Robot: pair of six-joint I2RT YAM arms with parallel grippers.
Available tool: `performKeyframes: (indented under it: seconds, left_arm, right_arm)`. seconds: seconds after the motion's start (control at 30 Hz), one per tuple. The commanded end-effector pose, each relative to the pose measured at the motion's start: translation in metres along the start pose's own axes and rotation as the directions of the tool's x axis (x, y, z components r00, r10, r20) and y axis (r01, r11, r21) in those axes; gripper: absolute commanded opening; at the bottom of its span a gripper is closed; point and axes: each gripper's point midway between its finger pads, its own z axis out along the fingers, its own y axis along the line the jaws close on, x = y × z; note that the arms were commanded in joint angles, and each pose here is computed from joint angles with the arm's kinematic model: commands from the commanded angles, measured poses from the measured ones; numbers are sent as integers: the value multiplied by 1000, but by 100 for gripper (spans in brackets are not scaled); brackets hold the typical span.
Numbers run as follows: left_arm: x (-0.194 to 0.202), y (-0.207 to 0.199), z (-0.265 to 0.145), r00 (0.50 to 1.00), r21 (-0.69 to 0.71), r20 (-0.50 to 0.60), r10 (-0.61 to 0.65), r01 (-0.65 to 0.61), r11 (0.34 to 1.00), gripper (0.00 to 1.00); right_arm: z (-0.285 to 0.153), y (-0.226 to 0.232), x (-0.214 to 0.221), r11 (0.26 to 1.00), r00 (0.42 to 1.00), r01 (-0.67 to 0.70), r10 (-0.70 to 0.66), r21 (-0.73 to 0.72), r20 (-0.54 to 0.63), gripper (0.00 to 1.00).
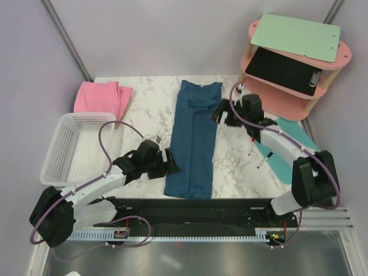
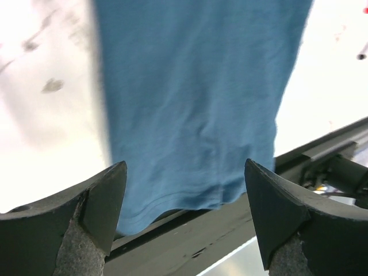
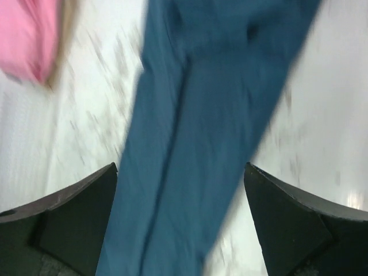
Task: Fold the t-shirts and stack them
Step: Rotate the tshirt 90 degrees, then grab the bottom of the folded rectangular tshirt with both arms
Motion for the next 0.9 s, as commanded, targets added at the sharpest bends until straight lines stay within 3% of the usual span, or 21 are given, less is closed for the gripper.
performKeyframes:
  seconds: [0.0,0.13,0.27,0.4,0.73,0.87]
  left_arm:
    - [16,38,-6,997,-135,-3,-72,71,988,90]
    - [39,55,-8,990,-163,-54,-129,118,979,90]
    - [59,70,-7,983,-179,-95,-154,136,974,86]
    - [65,73,-6,982,-177,-110,-156,135,975,84]
    - [69,71,-2,977,-169,-141,-158,133,977,58]
    - [70,68,1,977,-155,-152,-150,126,980,50]
  right_arm:
    - [-49,-29,133,985,938,-157,172,76,-300,98]
    - [-97,-30,200,971,870,-215,240,107,-430,91]
    - [-127,-25,240,959,820,-260,281,113,-499,74]
    - [-136,-14,262,949,787,-296,305,105,-536,72]
    - [-144,19,308,917,671,-388,353,97,-652,59]
    - [-145,34,319,922,660,-380,329,78,-675,59]
